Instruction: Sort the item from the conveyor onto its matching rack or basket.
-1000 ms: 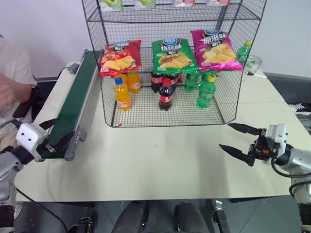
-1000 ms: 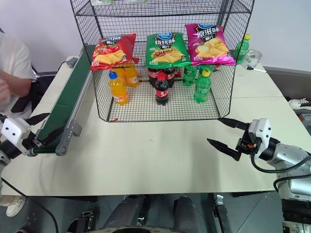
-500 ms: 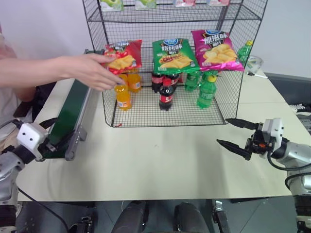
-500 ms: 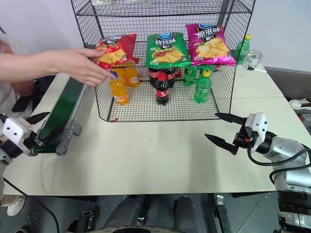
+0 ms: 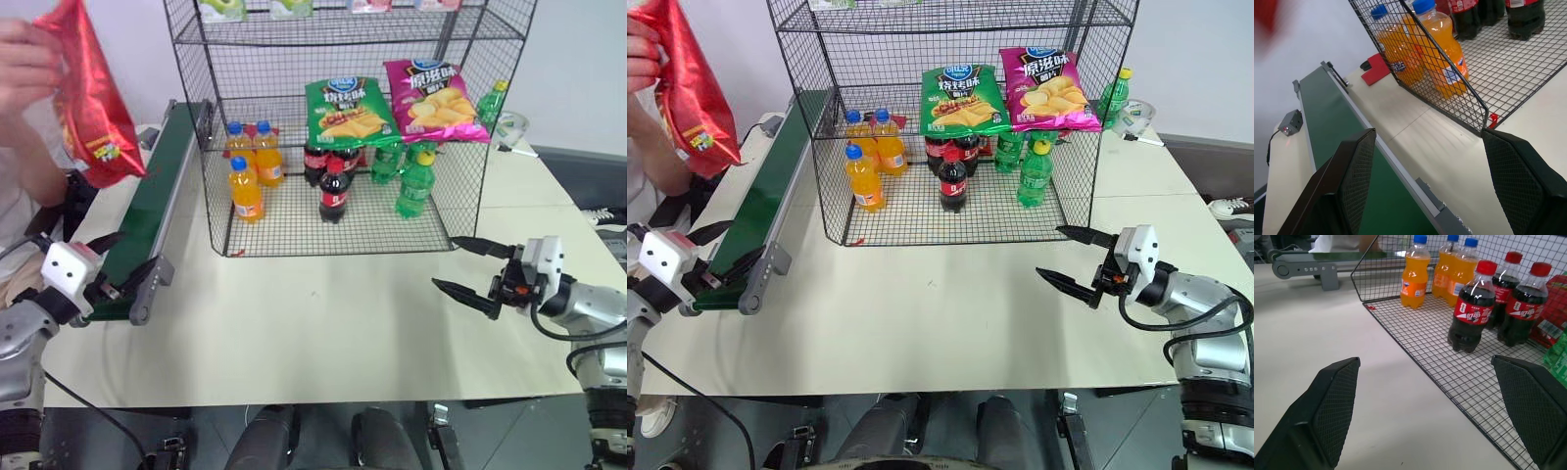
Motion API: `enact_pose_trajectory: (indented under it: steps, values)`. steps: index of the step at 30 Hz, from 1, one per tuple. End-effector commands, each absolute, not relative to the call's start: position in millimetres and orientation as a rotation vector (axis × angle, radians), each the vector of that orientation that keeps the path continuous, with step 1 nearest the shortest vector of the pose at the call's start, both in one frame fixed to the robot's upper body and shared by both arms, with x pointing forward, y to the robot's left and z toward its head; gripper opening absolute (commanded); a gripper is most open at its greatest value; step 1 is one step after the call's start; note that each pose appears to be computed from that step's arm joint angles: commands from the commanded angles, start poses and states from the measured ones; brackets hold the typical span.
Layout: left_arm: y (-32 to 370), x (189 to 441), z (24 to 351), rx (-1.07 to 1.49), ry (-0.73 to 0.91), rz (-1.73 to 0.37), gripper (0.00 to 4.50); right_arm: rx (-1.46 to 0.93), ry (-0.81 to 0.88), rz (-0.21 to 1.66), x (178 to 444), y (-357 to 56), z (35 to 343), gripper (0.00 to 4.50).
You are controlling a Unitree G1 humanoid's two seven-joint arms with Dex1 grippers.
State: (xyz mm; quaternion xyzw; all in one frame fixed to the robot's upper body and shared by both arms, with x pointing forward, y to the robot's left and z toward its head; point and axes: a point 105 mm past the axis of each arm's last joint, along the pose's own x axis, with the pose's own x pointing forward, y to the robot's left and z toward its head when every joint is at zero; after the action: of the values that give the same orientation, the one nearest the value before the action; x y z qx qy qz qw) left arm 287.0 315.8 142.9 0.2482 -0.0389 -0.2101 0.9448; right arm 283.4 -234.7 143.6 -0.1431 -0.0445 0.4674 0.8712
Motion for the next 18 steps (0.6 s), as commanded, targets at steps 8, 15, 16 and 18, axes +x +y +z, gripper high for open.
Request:
enact_pose_trajectory:
  steps: [8, 15, 16, 18]
  values:
    - [317.3, 285.7, 155.1, 0.489, -0.123, -0.417, 3.56, -0.318, -0.153, 0.976, 289.8, -230.0, 154.9, 4.5]
    - [320.1, 281.4, 148.9, 0.527, -0.107, -0.412, 3.56, -0.314, -0.15, 0.978, 290.5, -229.2, 153.9, 4.5]
    - [320.2, 281.0, 148.5, 0.528, -0.106, -0.413, 3.56, -0.314, -0.15, 0.979, 290.5, -228.8, 153.7, 4.5]
    - [320.4, 280.5, 148.2, 0.529, -0.107, -0.413, 3.56, -0.314, -0.15, 0.977, 291.0, -228.5, 153.8, 4.5]
